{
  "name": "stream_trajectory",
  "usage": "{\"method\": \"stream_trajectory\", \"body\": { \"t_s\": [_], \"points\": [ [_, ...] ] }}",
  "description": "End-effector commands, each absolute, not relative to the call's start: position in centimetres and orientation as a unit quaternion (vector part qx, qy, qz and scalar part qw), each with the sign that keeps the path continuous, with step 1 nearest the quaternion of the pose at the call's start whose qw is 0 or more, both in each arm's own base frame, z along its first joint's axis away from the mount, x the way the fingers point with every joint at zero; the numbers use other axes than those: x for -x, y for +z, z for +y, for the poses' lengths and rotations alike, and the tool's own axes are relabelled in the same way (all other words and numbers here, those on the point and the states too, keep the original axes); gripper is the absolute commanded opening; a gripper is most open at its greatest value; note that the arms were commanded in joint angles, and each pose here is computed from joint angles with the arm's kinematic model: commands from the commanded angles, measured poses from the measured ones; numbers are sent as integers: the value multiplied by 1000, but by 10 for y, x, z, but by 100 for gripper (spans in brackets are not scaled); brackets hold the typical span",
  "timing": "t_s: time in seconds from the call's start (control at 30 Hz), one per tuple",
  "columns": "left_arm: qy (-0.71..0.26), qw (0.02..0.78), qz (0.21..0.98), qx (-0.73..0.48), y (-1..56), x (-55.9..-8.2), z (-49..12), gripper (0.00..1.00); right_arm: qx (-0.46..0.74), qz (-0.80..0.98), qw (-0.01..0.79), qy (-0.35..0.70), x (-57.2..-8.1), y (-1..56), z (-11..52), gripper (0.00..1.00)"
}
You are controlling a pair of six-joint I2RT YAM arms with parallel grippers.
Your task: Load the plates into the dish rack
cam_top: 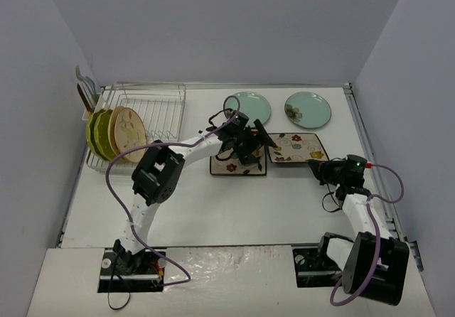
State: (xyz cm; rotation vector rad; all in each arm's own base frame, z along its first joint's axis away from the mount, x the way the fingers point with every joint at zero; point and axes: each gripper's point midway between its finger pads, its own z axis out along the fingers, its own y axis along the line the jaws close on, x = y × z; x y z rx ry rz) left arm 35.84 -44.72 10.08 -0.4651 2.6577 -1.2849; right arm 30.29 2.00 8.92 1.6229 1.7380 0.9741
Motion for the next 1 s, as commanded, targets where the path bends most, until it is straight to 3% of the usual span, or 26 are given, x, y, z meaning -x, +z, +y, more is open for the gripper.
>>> {"method": "stream_trajectory", "body": {
  "t_s": [0.0,0.4,0.7,0.97],
  "points": [
    [-491,75,854,154,152,-366,-477,95,-540,631,341,441,-332,153,28,0],
    [-529,49,833,157,157,-369,-506,76,-537,630,328,455,-329,153,33,0],
    [-540,42,825,160,151,-368,-508,49,-529,639,313,463,-323,154,40,0],
    [-547,44,821,158,149,-368,-508,32,-521,643,306,471,-316,156,45,0]
  ]
}}
